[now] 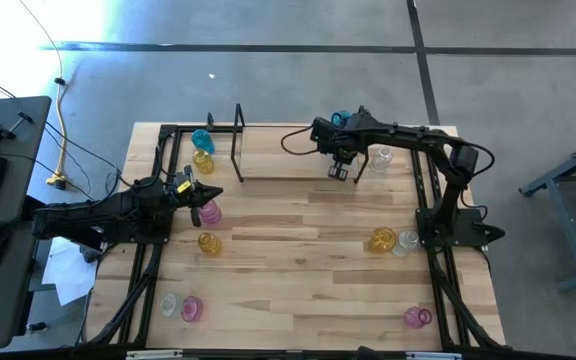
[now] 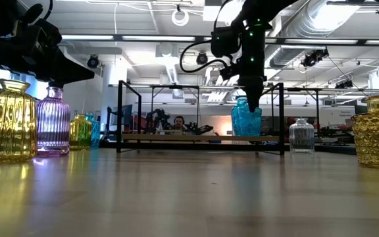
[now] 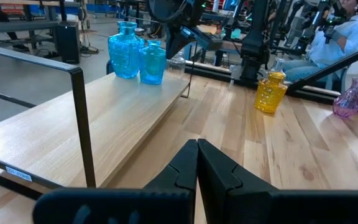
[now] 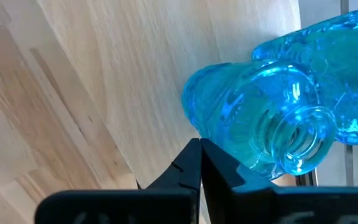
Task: Sort vases onto shelf
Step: Adjust the blue vases on the shelf, then put the blue vase on the shelf aligned with the other blue vases
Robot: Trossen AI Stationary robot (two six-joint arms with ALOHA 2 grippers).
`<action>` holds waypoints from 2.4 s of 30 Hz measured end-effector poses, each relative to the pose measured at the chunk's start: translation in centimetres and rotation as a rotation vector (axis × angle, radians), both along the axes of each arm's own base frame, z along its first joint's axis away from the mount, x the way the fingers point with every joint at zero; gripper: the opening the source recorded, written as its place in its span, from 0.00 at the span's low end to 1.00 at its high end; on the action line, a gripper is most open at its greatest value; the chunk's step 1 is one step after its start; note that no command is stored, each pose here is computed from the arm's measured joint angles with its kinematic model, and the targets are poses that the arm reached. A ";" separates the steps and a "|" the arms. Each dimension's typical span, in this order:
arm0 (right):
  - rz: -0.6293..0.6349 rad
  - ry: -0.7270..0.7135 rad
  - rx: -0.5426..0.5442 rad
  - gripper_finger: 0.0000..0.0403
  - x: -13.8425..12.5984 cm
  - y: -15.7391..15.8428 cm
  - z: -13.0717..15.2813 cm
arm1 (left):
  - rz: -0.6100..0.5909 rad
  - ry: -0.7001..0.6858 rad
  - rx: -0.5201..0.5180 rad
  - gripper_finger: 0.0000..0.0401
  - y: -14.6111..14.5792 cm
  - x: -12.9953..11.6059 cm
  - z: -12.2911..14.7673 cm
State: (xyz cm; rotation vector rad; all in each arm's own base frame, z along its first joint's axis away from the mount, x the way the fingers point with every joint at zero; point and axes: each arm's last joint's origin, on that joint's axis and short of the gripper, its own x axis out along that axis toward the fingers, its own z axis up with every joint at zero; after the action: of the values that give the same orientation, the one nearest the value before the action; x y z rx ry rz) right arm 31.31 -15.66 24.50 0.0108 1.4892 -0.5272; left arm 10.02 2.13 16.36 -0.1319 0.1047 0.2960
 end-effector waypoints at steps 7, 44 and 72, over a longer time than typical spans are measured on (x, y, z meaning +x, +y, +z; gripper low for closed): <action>-0.004 -0.009 -0.016 0.00 0.1 -0.1 0.0 | 0.000 0.000 0.000 0.00 0.0 0.0 0.0; 0.460 -0.937 -0.045 0.00 2.3 9.4 -1.2 | 0.477 0.395 -0.081 0.00 5.1 2.5 10.8; 0.556 -0.883 -0.031 0.00 2.3 11.1 -1.6 | 0.647 1.031 -0.405 0.31 19.1 4.0 8.1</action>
State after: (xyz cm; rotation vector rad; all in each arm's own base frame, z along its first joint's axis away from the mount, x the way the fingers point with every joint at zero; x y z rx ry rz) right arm 33.66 -4.52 22.90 -0.1703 0.5710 -0.0536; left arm 14.03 21.22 24.49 -0.4080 1.1627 0.9705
